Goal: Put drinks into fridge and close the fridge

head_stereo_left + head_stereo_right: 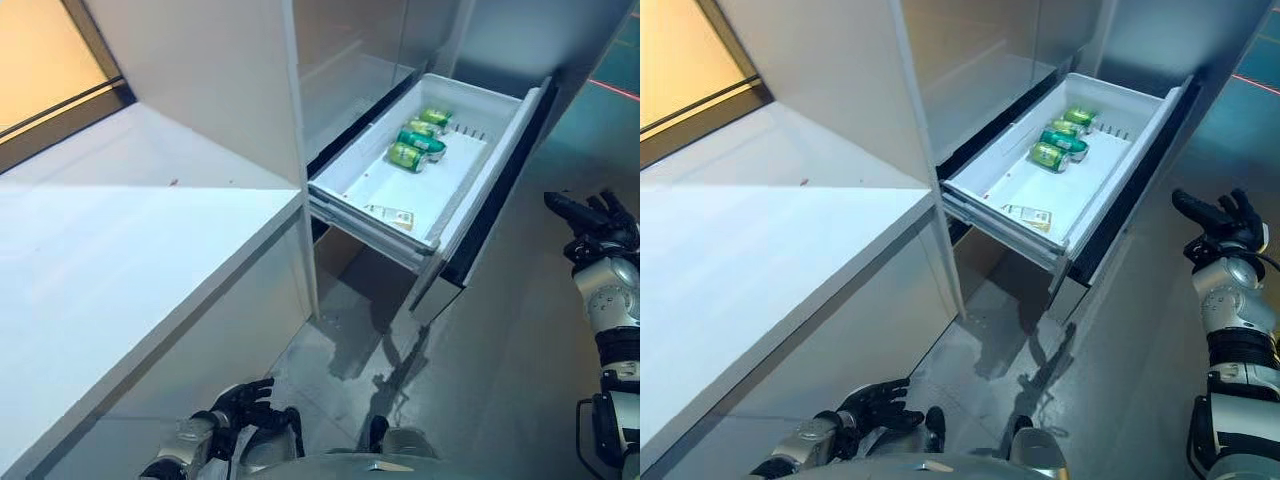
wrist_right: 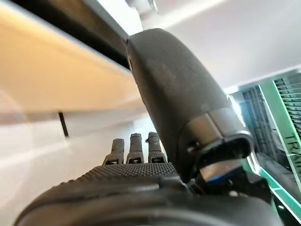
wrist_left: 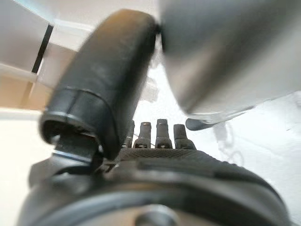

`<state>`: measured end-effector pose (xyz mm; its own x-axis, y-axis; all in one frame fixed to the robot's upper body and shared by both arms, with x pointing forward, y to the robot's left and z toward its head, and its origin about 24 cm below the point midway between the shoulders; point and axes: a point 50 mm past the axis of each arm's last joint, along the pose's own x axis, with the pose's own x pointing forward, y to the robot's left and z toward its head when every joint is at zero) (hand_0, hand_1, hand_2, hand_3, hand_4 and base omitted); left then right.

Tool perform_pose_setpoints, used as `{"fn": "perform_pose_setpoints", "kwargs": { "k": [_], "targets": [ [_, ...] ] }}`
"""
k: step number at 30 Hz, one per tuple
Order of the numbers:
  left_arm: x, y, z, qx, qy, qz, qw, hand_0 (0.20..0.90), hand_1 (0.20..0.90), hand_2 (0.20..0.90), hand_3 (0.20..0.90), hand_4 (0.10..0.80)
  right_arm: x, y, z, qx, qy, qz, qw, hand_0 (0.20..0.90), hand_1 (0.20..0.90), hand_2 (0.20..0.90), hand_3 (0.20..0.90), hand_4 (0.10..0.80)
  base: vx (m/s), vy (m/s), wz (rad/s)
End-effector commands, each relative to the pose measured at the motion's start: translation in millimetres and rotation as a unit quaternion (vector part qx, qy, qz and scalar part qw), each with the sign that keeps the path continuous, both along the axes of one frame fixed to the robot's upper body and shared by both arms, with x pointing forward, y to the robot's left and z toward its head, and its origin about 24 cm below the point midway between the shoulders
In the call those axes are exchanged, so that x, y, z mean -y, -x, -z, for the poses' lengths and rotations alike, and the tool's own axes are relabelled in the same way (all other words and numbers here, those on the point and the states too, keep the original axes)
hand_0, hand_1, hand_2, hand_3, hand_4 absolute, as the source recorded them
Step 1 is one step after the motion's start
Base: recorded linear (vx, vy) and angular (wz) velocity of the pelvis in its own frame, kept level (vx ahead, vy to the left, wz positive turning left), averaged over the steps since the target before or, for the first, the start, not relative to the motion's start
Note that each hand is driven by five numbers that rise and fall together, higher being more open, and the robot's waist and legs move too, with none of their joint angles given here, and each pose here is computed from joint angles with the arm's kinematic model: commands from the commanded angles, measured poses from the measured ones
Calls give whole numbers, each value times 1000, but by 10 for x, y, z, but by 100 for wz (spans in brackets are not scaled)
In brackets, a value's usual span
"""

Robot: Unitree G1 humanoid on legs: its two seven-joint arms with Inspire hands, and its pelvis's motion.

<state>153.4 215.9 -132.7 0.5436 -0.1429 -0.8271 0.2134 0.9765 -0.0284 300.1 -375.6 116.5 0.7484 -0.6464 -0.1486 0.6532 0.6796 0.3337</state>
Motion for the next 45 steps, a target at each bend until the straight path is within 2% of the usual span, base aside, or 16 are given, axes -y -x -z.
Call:
{"fn": "perform_pose_setpoints", "kwargs": {
  "k": [1, 12, 20, 28, 45],
  "targets": [
    [-61, 41, -12, 2, -24, 6, 1000, 900, 900, 900, 900, 800, -106, -175, -808, 196, 40, -20, 979, 900, 900, 900, 900, 800, -70, 45, 28],
    [-137, 127, 0, 6, -23, -46, 999, 900, 900, 900, 900, 800, -408, -367, -943, 259, 16, -113, 959, 900, 900, 900, 900, 800, -38, 59, 15],
    [-50, 95, -21, 30, 4, -47, 998, 900, 900, 900, 900, 800, -575, -512, -1121, 275, 26, -174, 945, 900, 900, 900, 900, 800, -23, 92, 7],
    [-30, 135, -11, 31, 8, -47, 998, 900, 900, 900, 900, 800, -614, -592, -1240, 266, 58, -169, 947, 900, 900, 900, 900, 800, 64, 79, 20],
    [-166, 307, 33, 15, -5, -55, 998, 900, 900, 900, 900, 800, -575, -659, -1254, 231, 76, -136, 960, 900, 900, 900, 900, 800, 77, 32, 28]
  ]
}}
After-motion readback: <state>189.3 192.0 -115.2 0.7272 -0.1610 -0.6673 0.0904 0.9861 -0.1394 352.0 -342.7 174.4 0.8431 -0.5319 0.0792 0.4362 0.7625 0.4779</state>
